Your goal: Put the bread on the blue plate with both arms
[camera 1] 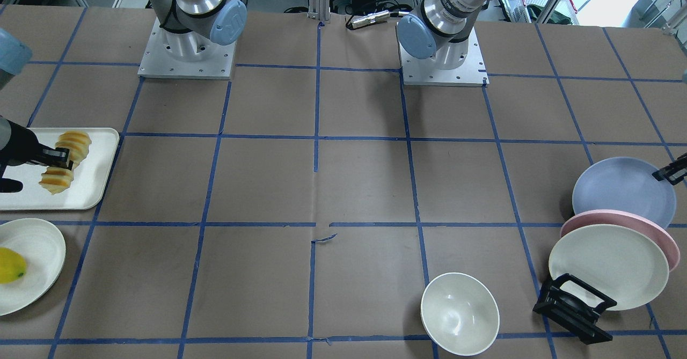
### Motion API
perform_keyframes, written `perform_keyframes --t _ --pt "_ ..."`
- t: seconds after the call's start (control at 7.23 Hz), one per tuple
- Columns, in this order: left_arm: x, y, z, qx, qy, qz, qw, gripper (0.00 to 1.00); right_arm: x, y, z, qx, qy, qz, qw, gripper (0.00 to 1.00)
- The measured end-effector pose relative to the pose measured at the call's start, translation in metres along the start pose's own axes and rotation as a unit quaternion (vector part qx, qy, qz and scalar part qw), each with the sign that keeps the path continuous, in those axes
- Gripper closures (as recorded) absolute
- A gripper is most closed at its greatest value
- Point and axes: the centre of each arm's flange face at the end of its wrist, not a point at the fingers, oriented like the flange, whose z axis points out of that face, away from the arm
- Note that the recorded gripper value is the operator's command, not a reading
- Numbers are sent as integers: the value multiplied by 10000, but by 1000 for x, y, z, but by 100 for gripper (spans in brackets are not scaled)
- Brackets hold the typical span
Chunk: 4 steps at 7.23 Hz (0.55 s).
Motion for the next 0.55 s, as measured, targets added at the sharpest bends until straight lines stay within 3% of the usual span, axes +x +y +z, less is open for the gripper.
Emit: perform_keyframes --t 0.28,0.55 --pt "-12 8 -56 -146 -291 195 9993 100 -19 -9 -38 -73 -30 -131 9999 100" --pt "5 42 -126 -492 -247 576 9968 100 -56 -16 -72 -212 -93 -269 9994 100"
